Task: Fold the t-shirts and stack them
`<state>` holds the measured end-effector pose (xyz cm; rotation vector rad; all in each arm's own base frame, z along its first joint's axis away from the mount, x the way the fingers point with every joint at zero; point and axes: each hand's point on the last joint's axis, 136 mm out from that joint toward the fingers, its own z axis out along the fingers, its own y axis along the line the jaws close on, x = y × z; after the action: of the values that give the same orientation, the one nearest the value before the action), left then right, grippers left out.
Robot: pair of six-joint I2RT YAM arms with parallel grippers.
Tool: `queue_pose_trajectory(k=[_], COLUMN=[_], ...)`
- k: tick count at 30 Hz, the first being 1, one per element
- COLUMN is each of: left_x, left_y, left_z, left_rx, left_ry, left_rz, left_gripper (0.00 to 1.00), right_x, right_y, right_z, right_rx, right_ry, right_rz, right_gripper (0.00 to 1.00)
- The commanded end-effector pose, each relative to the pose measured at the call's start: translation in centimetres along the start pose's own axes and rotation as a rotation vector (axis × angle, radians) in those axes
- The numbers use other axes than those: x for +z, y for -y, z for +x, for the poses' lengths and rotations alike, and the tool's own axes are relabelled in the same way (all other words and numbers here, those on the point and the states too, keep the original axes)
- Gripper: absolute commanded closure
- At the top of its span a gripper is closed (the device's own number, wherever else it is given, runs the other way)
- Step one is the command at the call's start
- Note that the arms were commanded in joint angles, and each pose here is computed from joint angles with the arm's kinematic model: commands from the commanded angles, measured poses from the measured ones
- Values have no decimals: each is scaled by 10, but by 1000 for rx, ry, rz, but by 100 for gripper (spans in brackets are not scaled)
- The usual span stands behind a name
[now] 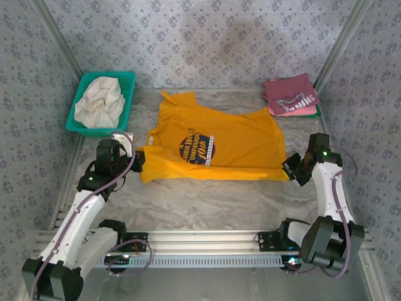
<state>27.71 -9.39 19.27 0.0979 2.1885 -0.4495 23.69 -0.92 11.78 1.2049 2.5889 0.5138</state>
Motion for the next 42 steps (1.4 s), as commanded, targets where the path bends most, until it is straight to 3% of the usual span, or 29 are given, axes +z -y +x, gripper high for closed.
queue_pose_trajectory(k=[1, 8, 21, 31, 42], left_x=[-3, 22, 62, 81, 115], left_y=[3, 2, -11, -18, -28], left_z=[-40, -46, -58, -56, -65], left_rx=[71, 143, 230, 275, 356], left_ry=[176, 130, 47, -7, -60], left_rz=[3, 3, -53, -74, -103], left_gripper=[100, 100, 100, 100, 100], right_x=[-2, 9, 33, 52, 67], right_y=[-14, -23, -40, -41, -55], right_z=[-9, -20, -50, -57, -79], right_rx=[-60, -106, -252, -250, -244], right_ry=[-2, -6, -49, -102, -71], right_rz=[-30, -37, 98, 124, 108], right_gripper=[100, 100, 100, 100, 100])
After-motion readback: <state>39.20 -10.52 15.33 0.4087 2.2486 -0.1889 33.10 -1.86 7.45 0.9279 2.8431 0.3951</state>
